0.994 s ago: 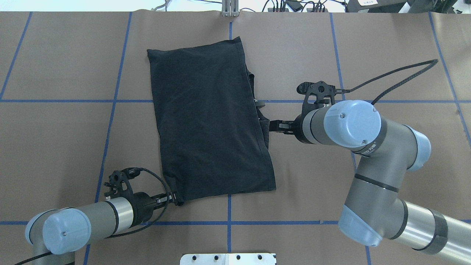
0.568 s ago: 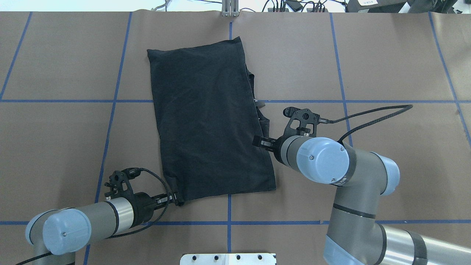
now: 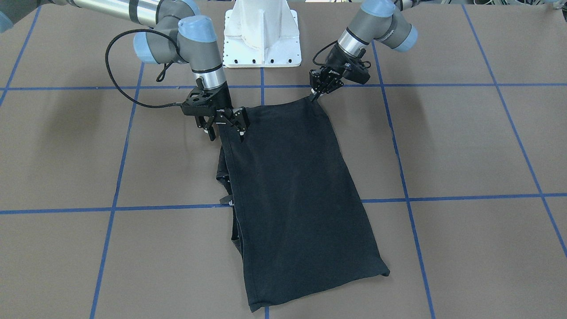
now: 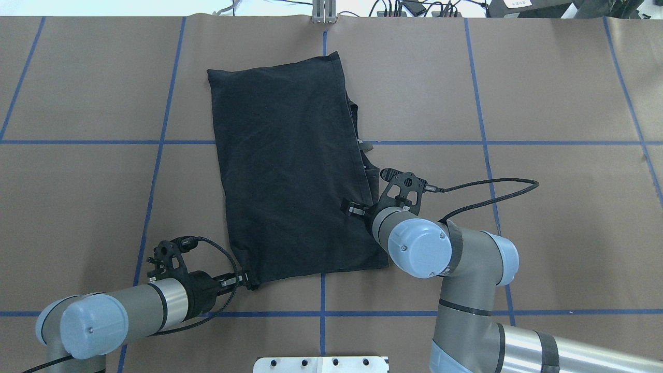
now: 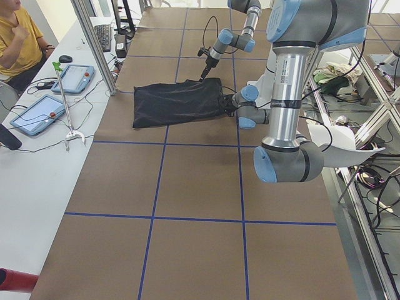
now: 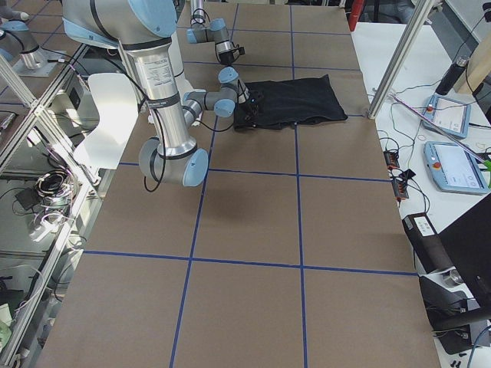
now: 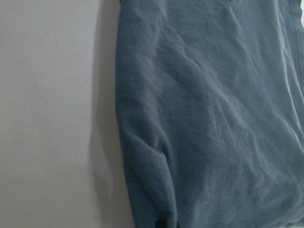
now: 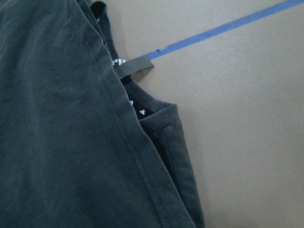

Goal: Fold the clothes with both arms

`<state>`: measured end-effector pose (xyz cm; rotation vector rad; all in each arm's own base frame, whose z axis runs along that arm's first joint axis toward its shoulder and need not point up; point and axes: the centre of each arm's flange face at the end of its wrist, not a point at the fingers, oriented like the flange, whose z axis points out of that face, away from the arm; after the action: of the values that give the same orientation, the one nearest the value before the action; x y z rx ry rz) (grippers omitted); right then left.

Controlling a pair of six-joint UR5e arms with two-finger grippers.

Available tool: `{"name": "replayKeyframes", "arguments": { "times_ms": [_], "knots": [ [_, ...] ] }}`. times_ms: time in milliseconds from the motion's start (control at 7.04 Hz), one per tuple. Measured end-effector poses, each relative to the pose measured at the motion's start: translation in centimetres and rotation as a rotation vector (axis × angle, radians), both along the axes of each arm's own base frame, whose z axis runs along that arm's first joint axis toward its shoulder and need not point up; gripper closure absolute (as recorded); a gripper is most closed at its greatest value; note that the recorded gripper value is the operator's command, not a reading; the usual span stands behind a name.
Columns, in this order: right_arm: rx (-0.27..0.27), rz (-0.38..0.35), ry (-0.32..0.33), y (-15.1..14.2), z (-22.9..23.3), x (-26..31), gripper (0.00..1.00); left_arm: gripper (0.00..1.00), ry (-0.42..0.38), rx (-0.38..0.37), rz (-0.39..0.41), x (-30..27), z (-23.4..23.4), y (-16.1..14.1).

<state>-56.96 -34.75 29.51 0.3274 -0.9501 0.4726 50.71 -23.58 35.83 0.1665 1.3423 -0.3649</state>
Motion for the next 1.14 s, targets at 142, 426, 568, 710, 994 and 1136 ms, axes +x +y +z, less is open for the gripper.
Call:
{"name": "replayKeyframes", "arguments": {
  "times_ms": [142,426,568,710,994,1136],
  "knots": [
    [0.002,0.000,0.004,0.34,0.29,-0.30,0.22,1.00,0.000,0.000,0.000,-0.01,0.00,0.00],
    [0.008,0.003,0.014,0.73,0.69,-0.76,0.30,1.00,0.001,0.000,0.001,0.01,-0.01,0.04],
    [0.009,0.004,0.017,0.79,0.79,-0.88,0.34,1.00,0.001,0.000,0.000,0.00,-0.01,0.03],
    [0.010,0.004,0.017,0.82,0.78,-0.95,0.45,1.00,0.001,0.000,0.000,-0.01,-0.01,0.00],
    [0.010,0.004,0.014,0.85,0.57,-1.07,0.63,1.00,0.001,0.000,0.000,-0.02,-0.01,0.00],
    [0.010,0.004,0.013,0.84,0.51,-1.10,0.63,1.00,0.002,0.000,0.000,-0.03,-0.03,-0.01]
  ]
}}
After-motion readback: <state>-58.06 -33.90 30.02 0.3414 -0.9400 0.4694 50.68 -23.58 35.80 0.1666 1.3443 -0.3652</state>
